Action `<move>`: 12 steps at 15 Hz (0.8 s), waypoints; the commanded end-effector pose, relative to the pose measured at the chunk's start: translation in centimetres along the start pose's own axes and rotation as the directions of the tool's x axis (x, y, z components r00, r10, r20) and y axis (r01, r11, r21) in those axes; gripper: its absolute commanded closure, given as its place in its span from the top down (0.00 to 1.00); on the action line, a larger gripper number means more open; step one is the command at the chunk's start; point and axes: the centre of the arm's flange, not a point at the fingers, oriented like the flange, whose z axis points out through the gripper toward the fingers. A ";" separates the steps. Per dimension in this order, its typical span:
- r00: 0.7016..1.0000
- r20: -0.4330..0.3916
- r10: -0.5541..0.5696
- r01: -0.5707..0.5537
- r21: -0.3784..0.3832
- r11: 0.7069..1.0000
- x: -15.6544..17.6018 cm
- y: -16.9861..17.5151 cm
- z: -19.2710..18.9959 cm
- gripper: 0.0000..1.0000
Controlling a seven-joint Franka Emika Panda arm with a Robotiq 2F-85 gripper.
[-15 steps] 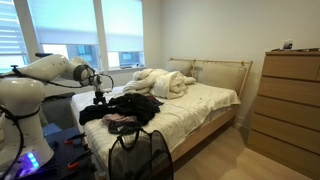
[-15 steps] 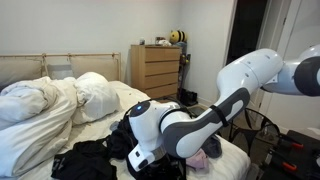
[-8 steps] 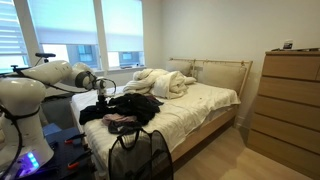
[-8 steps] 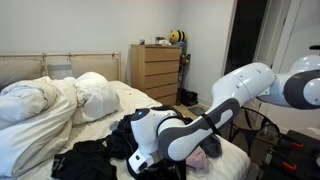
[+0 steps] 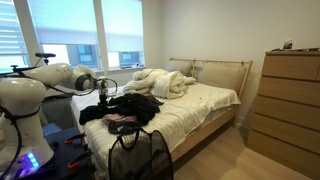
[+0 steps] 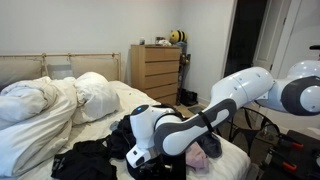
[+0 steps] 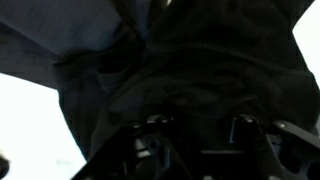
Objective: Put the black sweater in the laundry basket
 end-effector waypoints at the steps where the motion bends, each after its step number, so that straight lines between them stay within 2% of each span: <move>1: 1.000 -0.019 0.007 -0.007 0.005 1.000 -0.3 1.9 -1.0 0.20; 4: 1.000 -0.020 0.013 -0.013 0.002 1.000 -0.3 1.8 -1.4 0.00; 7: 1.000 -0.010 0.010 -0.009 0.012 1.000 0.5 2.0 -2.8 0.01; 9: 1.000 0.011 0.004 -0.004 0.036 0.999 1.9 2.3 -5.3 0.02; 12: 0.997 0.062 -0.033 0.028 0.091 0.995 6.2 2.9 -9.8 0.02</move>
